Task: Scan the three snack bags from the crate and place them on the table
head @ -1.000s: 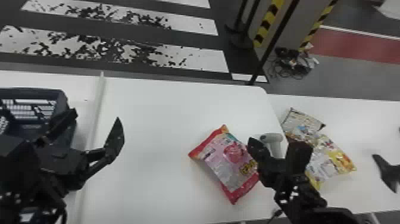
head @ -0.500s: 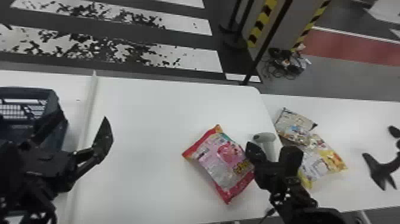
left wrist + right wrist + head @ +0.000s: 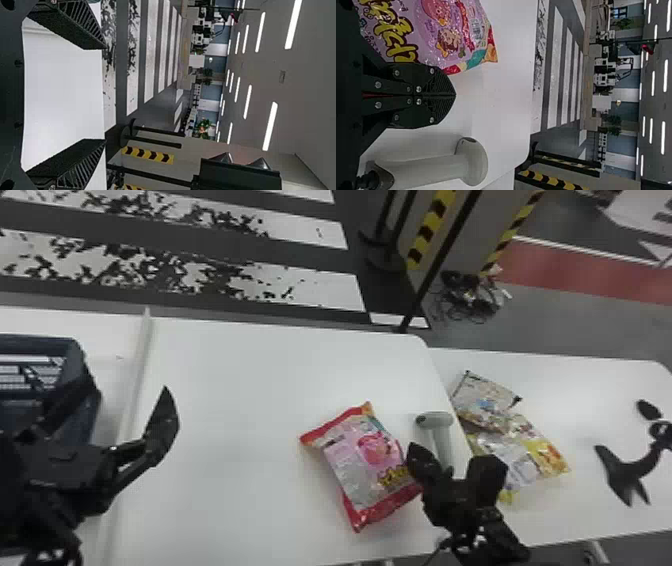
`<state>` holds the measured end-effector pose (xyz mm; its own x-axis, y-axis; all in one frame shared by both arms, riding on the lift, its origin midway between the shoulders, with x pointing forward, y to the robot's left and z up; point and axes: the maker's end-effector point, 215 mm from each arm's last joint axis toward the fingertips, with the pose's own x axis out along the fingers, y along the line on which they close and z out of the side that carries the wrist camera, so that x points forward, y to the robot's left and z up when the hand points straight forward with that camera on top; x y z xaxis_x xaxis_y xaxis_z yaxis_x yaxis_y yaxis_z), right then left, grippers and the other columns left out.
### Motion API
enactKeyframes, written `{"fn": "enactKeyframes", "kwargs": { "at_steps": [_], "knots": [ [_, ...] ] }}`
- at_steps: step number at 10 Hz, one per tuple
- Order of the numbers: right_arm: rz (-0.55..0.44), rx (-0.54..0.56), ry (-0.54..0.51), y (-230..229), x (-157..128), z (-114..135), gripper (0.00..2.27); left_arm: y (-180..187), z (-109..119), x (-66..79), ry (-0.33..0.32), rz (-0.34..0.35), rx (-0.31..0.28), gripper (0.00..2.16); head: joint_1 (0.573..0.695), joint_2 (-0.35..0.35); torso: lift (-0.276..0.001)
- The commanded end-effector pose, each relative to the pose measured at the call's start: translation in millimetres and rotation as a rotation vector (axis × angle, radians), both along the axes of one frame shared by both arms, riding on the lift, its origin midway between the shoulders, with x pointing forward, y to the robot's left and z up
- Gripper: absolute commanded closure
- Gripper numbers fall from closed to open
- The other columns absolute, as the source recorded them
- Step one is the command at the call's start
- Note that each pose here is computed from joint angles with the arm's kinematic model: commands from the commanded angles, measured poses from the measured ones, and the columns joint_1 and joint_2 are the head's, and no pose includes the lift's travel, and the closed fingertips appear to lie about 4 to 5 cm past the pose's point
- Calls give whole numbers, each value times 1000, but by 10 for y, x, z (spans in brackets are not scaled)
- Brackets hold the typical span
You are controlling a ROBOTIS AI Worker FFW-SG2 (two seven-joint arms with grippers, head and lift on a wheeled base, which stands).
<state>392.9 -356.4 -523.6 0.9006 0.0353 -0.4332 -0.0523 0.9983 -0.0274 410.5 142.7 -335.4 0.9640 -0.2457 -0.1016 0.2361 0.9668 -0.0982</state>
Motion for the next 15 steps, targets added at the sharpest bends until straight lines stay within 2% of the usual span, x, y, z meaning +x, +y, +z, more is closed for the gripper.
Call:
{"fn": "enactKeyframes", "kwargs": {
  "at_steps": [1, 4, 7, 8, 10, 12, 13, 15],
  "knots": [
    [4, 33, -12, 85, -143, 29, 2240, -7, -2, 3, -4, 1, -3, 33, 695, -295, -62],
    [20, 92, -8, 367, -283, 36, 2240, -12, 5, 11, -11, 1, -5, 33, 695, -273, -62],
    [10, 145, -19, 429, -398, 54, 2240, 33, 44, 21, -29, 8, -11, 33, 695, -250, -62],
    [-1, 141, -41, 379, -355, 152, 2240, 22, 60, 25, -33, 6, -13, 33, 695, -247, -62],
    [-2, 141, -98, 321, -179, 541, 2240, -2, 80, 36, -37, 2, -15, 33, 695, -254, -62],
    [53, 166, -134, 619, -34, 889, 2243, -2, 95, 37, -39, 1, -13, 33, 695, -249, -62],
    [90, 193, -139, 880, -8, 962, 2240, -2, 103, 38, -41, 1, -11, 33, 695, -240, -62],
    [129, 243, -123, 1262, -7, 882, 2240, 2, 99, 13, -39, 3, -7, 33, 695, -169, -62]
  ]
}}
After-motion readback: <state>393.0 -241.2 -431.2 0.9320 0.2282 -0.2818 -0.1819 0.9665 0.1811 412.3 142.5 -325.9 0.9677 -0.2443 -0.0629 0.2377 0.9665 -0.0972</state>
